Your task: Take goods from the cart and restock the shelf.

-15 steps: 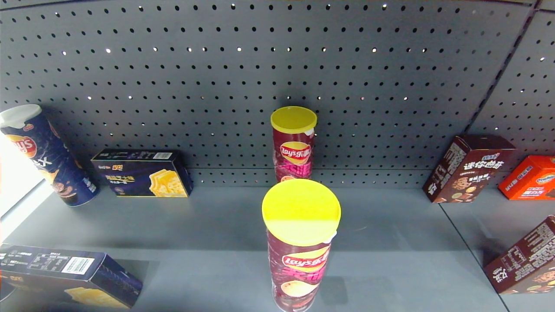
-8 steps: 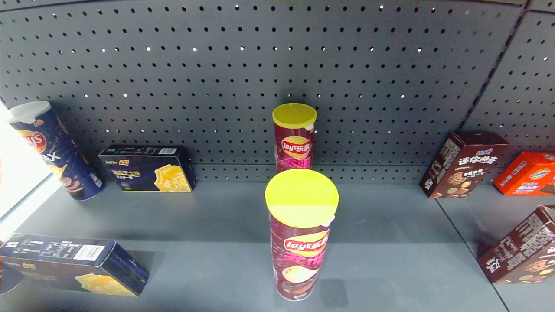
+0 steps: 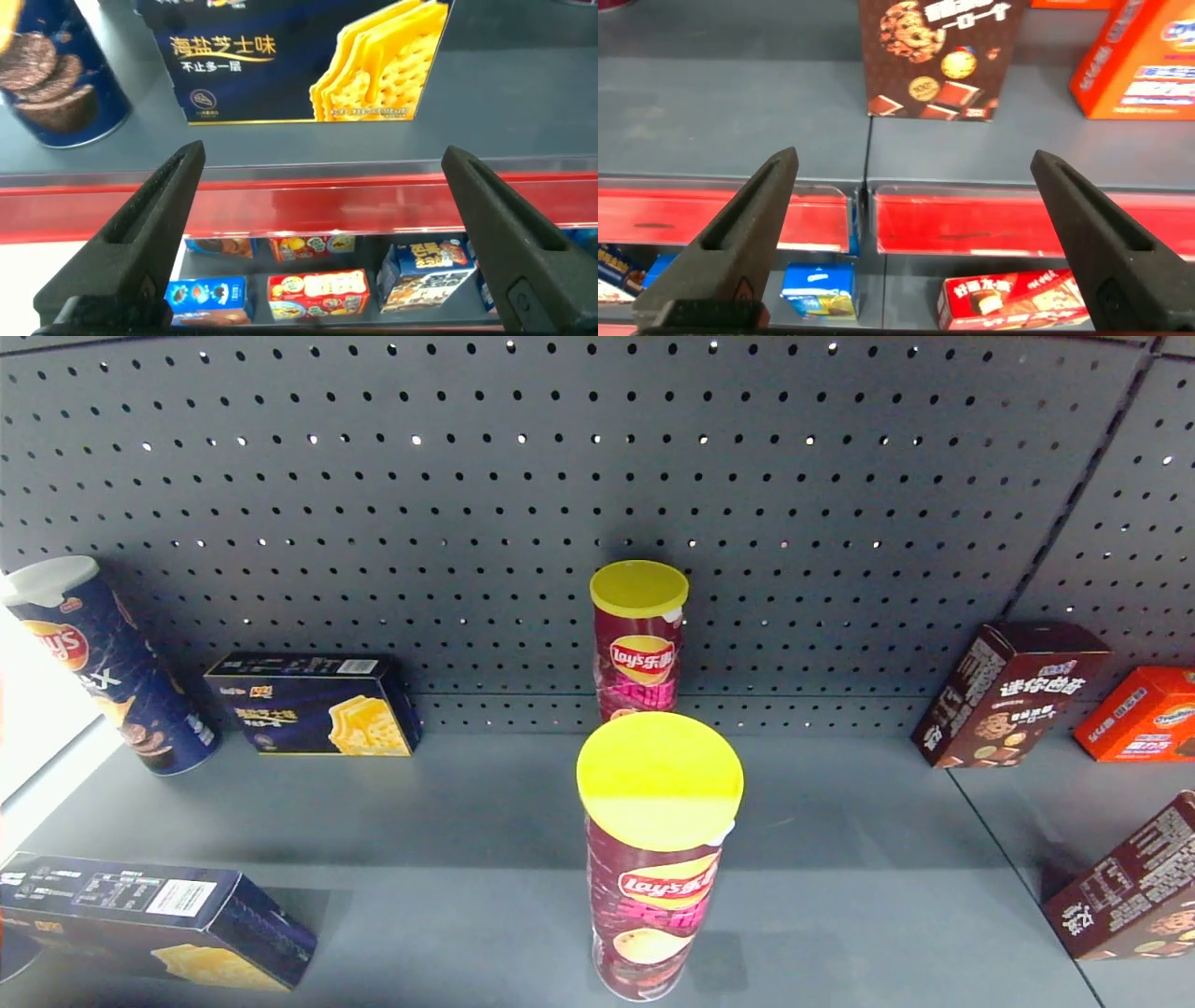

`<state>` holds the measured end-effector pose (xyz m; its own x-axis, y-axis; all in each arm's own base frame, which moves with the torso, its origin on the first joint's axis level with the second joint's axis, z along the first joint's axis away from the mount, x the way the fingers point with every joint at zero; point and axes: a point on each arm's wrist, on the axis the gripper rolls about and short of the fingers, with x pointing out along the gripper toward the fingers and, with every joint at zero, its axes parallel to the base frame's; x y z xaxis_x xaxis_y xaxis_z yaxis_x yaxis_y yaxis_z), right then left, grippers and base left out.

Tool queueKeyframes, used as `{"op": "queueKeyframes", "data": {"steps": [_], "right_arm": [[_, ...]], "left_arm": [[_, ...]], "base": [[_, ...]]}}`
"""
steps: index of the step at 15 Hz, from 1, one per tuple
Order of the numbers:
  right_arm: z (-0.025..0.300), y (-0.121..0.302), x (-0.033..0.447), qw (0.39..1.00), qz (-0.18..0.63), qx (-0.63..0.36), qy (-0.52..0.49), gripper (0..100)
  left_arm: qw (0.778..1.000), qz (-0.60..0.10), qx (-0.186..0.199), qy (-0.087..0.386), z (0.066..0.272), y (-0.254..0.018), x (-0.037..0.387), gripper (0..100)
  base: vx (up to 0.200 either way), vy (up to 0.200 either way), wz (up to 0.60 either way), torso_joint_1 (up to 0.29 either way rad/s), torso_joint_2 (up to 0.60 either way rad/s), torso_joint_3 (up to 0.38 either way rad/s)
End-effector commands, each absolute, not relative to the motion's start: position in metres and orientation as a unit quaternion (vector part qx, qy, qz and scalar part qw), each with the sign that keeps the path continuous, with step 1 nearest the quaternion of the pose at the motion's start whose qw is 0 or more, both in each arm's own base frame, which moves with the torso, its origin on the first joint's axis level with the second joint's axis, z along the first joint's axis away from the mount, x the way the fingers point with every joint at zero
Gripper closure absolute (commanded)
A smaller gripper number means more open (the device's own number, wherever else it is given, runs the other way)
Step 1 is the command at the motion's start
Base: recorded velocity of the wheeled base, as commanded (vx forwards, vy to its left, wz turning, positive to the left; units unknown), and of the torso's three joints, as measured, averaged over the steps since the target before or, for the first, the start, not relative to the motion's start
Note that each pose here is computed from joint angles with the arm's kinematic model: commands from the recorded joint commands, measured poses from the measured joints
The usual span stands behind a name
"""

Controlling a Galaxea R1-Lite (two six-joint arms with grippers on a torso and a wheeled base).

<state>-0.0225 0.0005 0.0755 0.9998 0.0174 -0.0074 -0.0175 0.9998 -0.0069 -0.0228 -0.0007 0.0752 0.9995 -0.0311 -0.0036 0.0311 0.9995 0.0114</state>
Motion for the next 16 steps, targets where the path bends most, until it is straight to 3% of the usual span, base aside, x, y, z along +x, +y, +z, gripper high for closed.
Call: {"op": "queueKeyframes", "data": {"steps": [1,16], "right_arm": [[0.0753,0.0005,-0.0223,1.0,0.009,-0.004,0.005,0],[0.0757,0.0005,-0.0225,1.0,0.009,-0.005,0.004,0]], "left_arm": [[1.0,-0.015,0.005,0.002,0.0752,-0.0008,-0.0227,0],[1.0,-0.015,0.005,0.002,0.0752,-0.0008,-0.0227,0]], "base": [[0.0,0.0,0.0,0.0,0.0,0.0],[0.0,0.0,0.0,0.0,0.0,0.0]]}}
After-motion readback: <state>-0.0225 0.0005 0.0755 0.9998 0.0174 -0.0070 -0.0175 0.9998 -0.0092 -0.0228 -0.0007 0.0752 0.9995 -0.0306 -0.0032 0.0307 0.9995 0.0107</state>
